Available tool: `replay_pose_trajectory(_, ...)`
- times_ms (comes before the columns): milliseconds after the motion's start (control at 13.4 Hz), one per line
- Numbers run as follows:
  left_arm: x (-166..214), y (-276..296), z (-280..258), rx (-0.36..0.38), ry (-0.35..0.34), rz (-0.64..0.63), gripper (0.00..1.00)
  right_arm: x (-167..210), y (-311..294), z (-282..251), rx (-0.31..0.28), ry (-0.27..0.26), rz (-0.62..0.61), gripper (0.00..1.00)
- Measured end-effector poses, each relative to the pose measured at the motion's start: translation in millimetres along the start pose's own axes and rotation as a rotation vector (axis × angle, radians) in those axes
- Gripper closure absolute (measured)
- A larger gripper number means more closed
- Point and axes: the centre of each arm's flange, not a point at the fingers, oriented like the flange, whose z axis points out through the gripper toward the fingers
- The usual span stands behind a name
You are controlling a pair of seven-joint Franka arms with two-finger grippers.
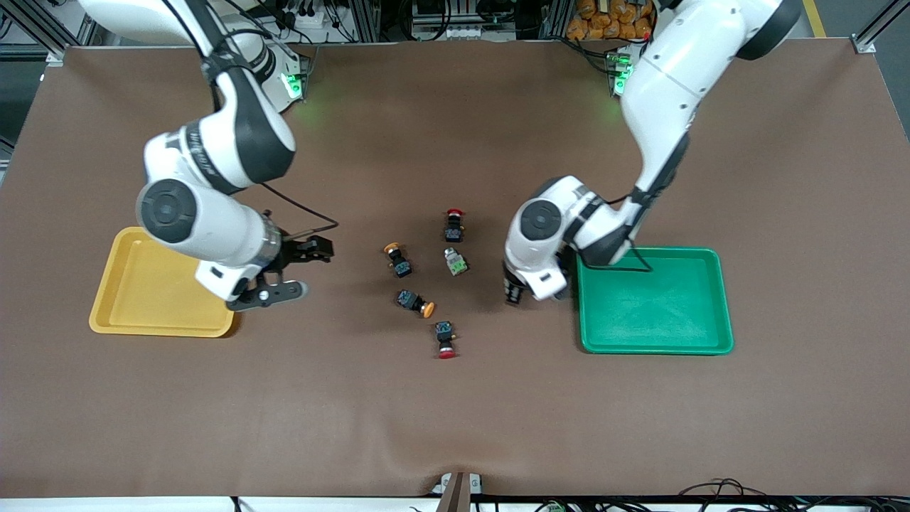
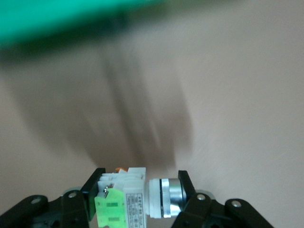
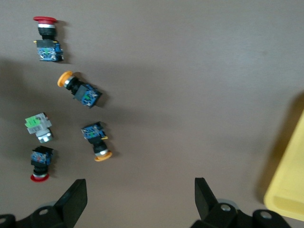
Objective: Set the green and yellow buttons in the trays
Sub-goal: 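Carry the green button into the green tray while the right gripper approaches buttons, then grasp the second green button while the right gripper grasps a yellow button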
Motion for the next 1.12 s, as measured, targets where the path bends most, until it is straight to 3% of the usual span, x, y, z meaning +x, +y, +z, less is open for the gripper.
replay_pose_trajectory(223, 94.0, 15.0, -39.6, 0.029, 0.047, 0.113, 0.33, 0.8, -38.0, 39.7, -0.003, 0.019, 0.002, 0.0)
replay_pose_trajectory(446, 178.7, 14.6, -52.3, 0.051, 0.033, 0.195, 0.33, -5.2, -58.4, 81.9, -0.016, -0.008, -0.018, 0.0)
replay_pose_trajectory(818, 242.2, -9.4, -21.4, 0.13, 0.001, 0.311, 0.33, -10.1, -86.4, 133.4, -0.029, -0.032, -0.051, 0.0)
replay_pose_trajectory(893, 250.1, -14.0, -17.5, 0.14, -0.005, 0.339, 0.29, -10.3, -88.3, 140.3, -0.031, -0.038, -0.054, 0.0)
replay_pose_trajectory(1116, 273.3, -18.9, -21.3, 0.136, -0.014, 0.361, 0.01, -12.5, -94.9, 151.0, -0.031, -0.031, -0.068, 0.0)
